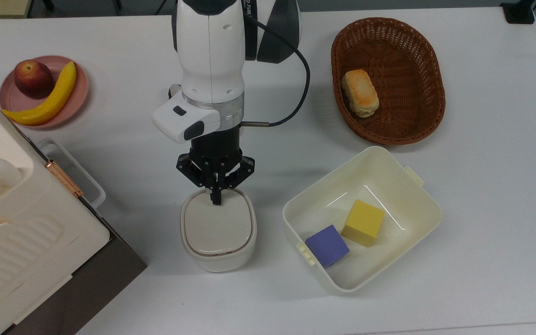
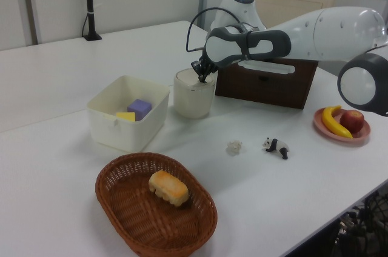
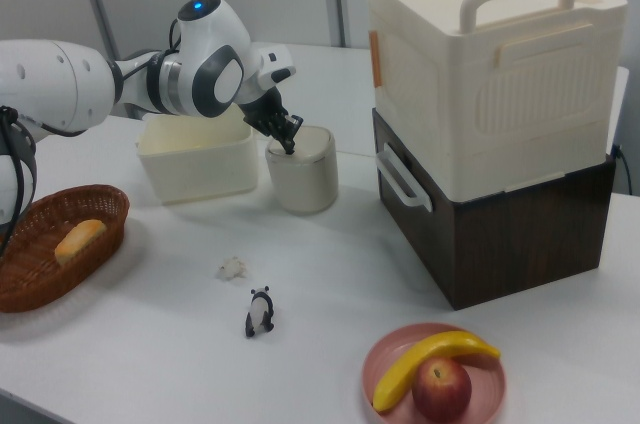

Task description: Open the trash can

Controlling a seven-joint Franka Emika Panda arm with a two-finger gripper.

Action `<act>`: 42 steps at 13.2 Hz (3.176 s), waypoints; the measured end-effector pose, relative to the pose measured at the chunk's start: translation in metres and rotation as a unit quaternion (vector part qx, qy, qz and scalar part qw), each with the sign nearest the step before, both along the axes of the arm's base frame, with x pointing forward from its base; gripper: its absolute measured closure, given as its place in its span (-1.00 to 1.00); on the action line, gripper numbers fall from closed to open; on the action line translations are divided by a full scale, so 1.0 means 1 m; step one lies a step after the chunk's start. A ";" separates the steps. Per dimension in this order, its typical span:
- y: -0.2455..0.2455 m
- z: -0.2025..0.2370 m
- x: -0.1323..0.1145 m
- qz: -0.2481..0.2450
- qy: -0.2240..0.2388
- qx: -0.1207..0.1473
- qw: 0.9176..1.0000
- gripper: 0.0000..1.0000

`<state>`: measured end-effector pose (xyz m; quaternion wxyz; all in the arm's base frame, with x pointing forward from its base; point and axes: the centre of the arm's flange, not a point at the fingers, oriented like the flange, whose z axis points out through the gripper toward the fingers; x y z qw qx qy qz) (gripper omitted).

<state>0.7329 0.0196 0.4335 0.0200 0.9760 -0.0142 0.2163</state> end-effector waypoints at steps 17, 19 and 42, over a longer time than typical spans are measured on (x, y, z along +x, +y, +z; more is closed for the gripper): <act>0.007 0.008 -0.003 0.014 -0.004 -0.026 1.000 0.98; 0.004 0.040 -0.016 0.003 0.002 -0.019 1.000 0.96; -0.085 0.216 -0.167 -0.089 0.136 0.077 0.984 -1.00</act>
